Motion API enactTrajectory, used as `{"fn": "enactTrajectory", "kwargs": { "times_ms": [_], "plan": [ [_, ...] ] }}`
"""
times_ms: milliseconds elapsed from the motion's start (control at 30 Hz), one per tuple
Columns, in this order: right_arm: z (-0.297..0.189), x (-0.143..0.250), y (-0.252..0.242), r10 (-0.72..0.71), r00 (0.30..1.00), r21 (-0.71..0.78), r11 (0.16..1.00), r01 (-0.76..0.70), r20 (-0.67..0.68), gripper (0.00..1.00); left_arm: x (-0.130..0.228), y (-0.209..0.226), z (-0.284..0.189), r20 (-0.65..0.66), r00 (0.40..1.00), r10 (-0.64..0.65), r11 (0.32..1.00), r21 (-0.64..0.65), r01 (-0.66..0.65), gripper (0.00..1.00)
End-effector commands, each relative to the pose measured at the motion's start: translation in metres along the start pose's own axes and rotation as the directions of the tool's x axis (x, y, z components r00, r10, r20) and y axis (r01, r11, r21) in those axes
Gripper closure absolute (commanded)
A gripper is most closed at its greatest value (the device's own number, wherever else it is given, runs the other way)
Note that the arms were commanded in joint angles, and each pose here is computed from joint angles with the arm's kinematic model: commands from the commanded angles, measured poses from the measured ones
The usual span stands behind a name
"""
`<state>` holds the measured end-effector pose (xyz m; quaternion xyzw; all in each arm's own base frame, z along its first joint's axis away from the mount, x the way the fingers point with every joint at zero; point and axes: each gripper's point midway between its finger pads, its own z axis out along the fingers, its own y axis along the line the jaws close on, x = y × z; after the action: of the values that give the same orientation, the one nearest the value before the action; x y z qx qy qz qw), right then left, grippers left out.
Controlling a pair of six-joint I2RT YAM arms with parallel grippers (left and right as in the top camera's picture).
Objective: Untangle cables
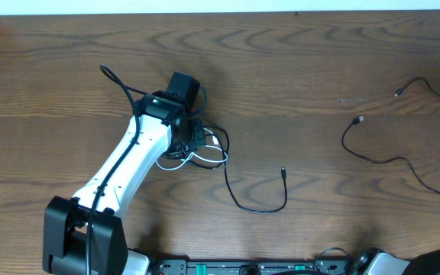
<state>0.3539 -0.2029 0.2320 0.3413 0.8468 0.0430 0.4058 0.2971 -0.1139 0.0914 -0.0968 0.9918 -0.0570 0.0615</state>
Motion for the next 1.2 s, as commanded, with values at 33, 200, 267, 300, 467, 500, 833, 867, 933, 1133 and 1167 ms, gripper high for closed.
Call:
{"fn": "enactTrajectory", "kwargs": {
  "times_ms": [33, 200, 267, 300, 467, 500, 833, 867, 933, 1133, 1167],
  "plan": [
    [0.045, 0.070, 0.048, -0.376, 0.905, -0.164, 0.923, 0.347, -0.198, 0.51, 0.003, -0.002, 0.002, -0.016, 1.000, 0.016, 1.000, 0.007, -0.016, 0.92],
    [0.075, 0.130, 0.079, -0.534, 0.782, -0.290, 0.841, 0.456, -0.320, 0.50, 0.003, -0.002, 0.002, -0.016, 1.000, 0.016, 1.000, 0.007, -0.016, 0.92],
    [0.084, 0.151, 0.085, -0.557, 0.746, -0.312, 0.828, 0.465, -0.366, 0.49, 0.003, -0.002, 0.002, -0.016, 1.000, 0.015, 1.000, 0.007, -0.015, 0.92],
    [0.088, 0.159, 0.086, -0.565, 0.729, -0.313, 0.824, 0.473, -0.386, 0.48, 0.003, -0.002, 0.002, -0.016, 1.000, 0.015, 1.000, 0.007, -0.015, 0.92],
    [0.107, 0.190, 0.071, -0.555, 0.663, -0.209, 0.822, 0.530, -0.502, 0.50, 0.003, -0.002, 0.002, -0.015, 1.000, 0.015, 1.000, 0.007, -0.015, 0.93],
    [0.111, 0.194, 0.067, -0.528, 0.668, -0.169, 0.833, 0.526, -0.523, 0.49, 0.003, -0.002, 0.002, -0.015, 1.000, 0.015, 1.000, 0.007, -0.015, 0.92],
    [0.138, 0.229, 0.070, -0.269, 0.762, 0.042, 0.931, 0.362, -0.589, 0.61, 0.003, -0.002, 0.002, -0.017, 1.000, 0.015, 1.000, 0.007, -0.015, 0.92],
    [0.139, 0.231, 0.071, -0.257, 0.769, 0.061, 0.932, 0.357, -0.585, 0.61, 0.003, -0.002, 0.002, -0.017, 1.000, 0.015, 1.000, 0.007, -0.015, 0.92],
    [0.141, 0.232, 0.070, -0.241, 0.783, 0.106, 0.926, 0.363, -0.573, 0.60, 0.003, -0.002, 0.002, -0.017, 1.000, 0.015, 1.000, 0.007, -0.015, 0.92],
    [0.142, 0.230, 0.068, -0.232, 0.818, 0.215, 0.894, 0.392, -0.526, 0.63, 0.003, -0.002, 0.002, -0.017, 1.000, 0.016, 1.000, 0.007, -0.016, 0.92],
    [0.142, 0.229, 0.068, -0.226, 0.822, 0.228, 0.892, 0.390, -0.522, 0.63, 0.003, -0.002, 0.002, -0.017, 1.000, 0.016, 1.000, 0.007, -0.016, 0.92]
  ]
}}
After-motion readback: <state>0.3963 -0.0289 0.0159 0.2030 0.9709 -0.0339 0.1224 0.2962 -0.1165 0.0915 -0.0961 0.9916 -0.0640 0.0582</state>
